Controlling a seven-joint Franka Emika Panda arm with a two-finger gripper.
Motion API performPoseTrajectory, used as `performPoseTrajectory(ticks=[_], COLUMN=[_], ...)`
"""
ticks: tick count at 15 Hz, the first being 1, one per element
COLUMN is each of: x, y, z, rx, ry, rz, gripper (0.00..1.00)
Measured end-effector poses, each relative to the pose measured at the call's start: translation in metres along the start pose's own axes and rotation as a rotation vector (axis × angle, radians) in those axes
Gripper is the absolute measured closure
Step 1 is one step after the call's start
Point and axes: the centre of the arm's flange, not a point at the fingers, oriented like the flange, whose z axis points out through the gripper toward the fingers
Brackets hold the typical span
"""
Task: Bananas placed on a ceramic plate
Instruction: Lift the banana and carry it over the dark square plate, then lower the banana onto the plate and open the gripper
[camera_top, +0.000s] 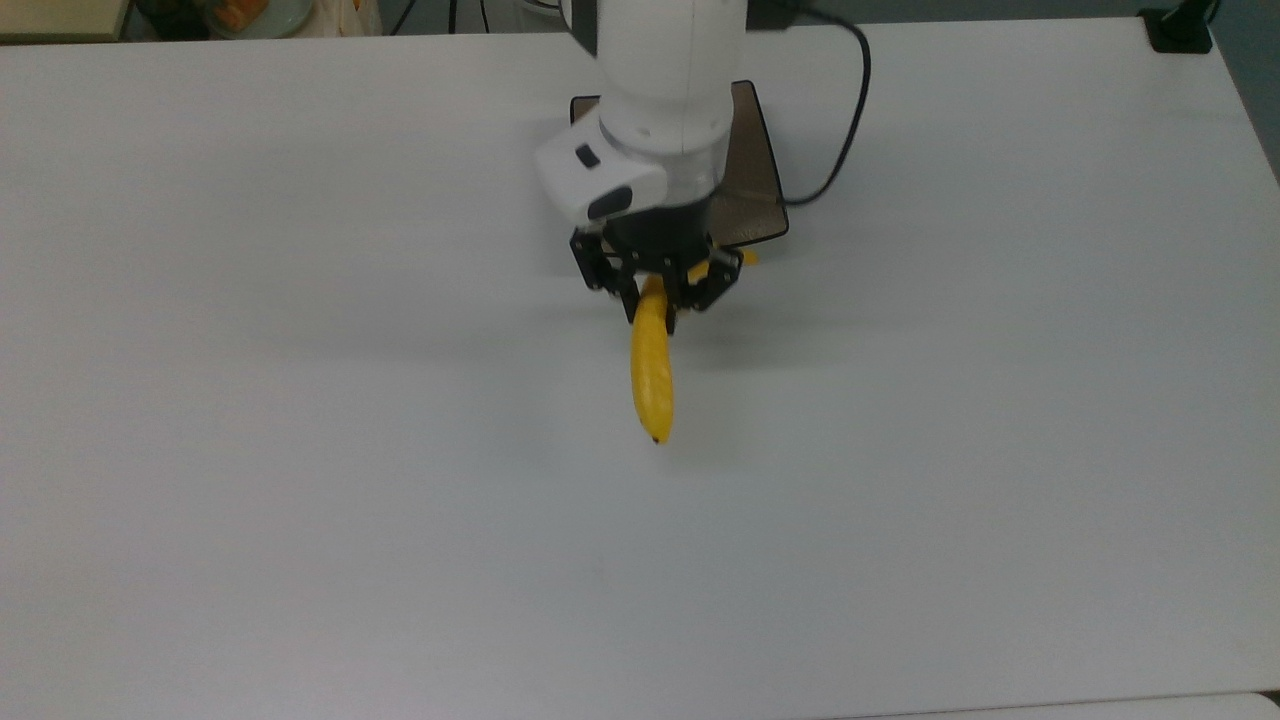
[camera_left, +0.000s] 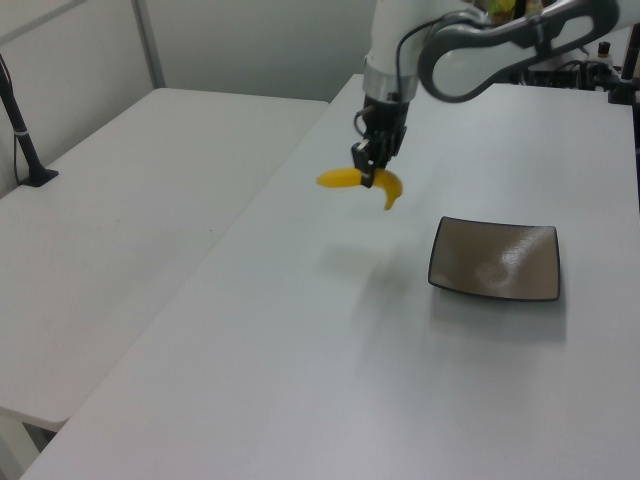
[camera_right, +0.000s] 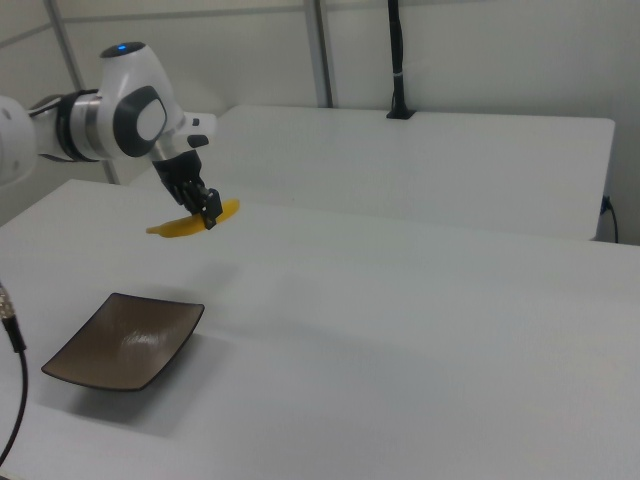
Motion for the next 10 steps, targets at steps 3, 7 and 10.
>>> performPoseTrajectory(ticks=[3,7,10], x=[-0.034,-0.082,-0.112], y=[0.018,0.041,0.055], z=[-0.025,-0.036,-0.043], rx=[-0.014,-0.036,-0.055], ry=[-0.022,-0.066,-0.111], rz=[-0.088,-0.191,-0.242], gripper=[0.68,0.68,0.68])
